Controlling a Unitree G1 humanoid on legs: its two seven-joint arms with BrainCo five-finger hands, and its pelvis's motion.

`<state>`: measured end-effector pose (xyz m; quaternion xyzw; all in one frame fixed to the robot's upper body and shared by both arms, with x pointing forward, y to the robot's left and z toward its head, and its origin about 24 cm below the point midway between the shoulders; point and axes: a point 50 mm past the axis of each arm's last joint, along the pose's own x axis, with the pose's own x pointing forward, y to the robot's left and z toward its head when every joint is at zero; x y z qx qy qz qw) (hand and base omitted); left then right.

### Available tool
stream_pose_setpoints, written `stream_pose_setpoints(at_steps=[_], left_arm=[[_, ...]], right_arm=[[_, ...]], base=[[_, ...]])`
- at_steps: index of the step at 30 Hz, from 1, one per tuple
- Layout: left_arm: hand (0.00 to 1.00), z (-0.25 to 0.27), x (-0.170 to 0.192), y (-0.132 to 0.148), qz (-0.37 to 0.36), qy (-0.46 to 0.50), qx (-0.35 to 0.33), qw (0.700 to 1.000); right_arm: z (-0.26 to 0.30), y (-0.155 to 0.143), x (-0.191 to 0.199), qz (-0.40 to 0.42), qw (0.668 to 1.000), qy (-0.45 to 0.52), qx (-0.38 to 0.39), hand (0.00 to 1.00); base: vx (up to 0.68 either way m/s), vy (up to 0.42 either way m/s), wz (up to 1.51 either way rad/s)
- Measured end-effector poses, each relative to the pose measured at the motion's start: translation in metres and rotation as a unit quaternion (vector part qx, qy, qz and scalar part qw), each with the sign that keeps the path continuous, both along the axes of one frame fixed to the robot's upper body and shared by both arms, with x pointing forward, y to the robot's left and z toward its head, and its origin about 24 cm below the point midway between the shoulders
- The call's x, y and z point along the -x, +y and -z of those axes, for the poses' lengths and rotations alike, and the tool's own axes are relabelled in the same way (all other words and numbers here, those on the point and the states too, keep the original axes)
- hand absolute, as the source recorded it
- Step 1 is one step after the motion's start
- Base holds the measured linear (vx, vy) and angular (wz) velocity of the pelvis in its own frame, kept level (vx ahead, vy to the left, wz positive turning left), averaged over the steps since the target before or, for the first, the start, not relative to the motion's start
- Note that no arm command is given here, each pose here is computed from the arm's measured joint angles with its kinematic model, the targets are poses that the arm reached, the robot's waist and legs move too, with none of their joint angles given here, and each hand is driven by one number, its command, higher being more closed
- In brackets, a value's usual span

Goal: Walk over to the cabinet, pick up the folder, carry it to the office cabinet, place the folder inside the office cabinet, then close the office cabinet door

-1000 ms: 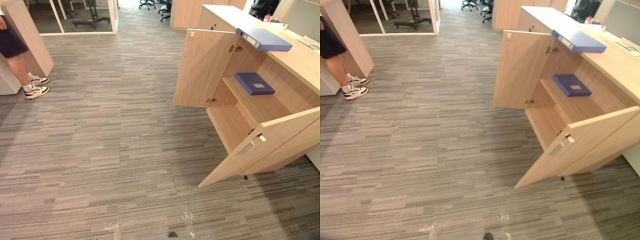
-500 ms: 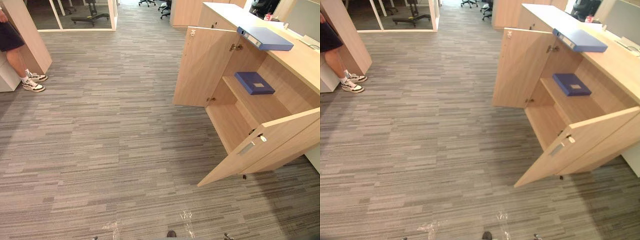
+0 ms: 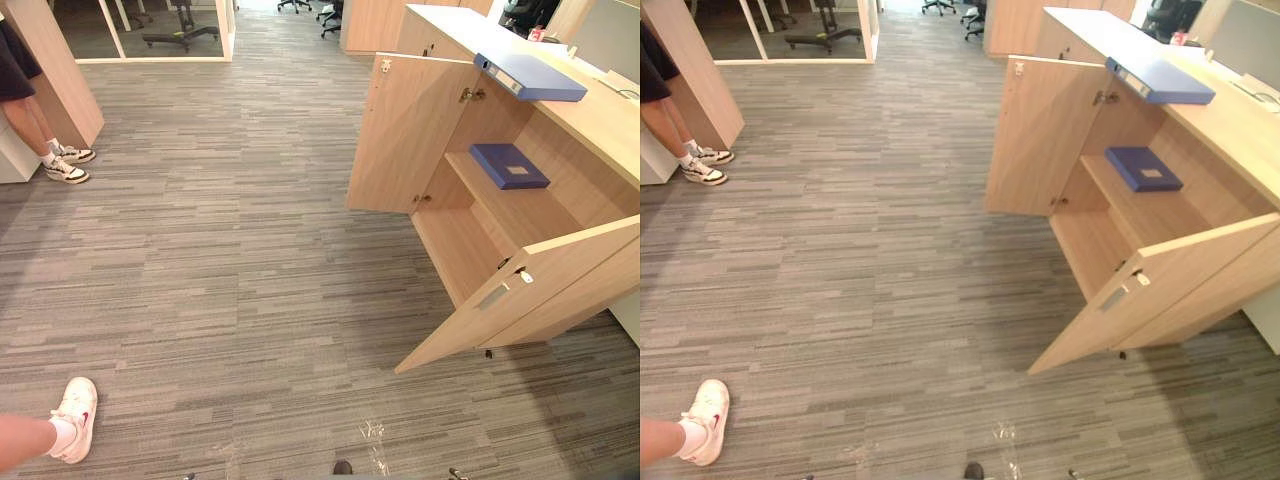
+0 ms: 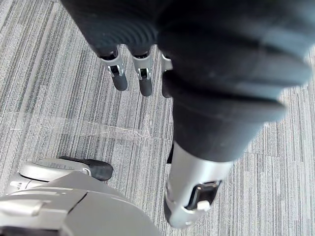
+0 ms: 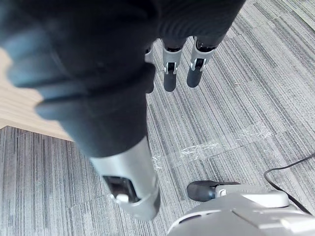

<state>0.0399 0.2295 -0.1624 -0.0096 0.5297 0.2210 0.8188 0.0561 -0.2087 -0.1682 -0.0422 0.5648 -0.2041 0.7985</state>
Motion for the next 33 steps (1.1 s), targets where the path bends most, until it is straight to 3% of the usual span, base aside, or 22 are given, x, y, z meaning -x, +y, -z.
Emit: stream_pose_setpoints(at_steps=[10,21,26,33], left_arm=[[0.0,-0.005,-0.016,-0.001,-0.062,-0.049,-0.003,0.997],[0.0,-0.004,-0.006,0.001,-0.074,-0.034,-0.013,0.997],[0.0,-0.002,-0.009,-0.006,-0.042,-0.03,-0.007,0.999],[0.0,-0.003,-0.021,-0.011,0.007,-0.034,-0.007,0.999]], right_arm=[[-0.003,-0.005,-0.011,0.011,1.0,-0.024,-0.002,0.0],[-0.003,0.001,-0.016,0.053,0.998,-0.037,-0.017,0.0],[-0.009,-0.012,-0.026,0.094,0.993,-0.071,-0.012,0.0],[-0.018,0.005,-0.063,0.069,0.989,-0.13,-0.03,0.0]], base=[[0.06,0.076,-0.09],[0.35,0.337,-0.27],[0.39,0.266,0.05],[0.25,0.008,0.1]])
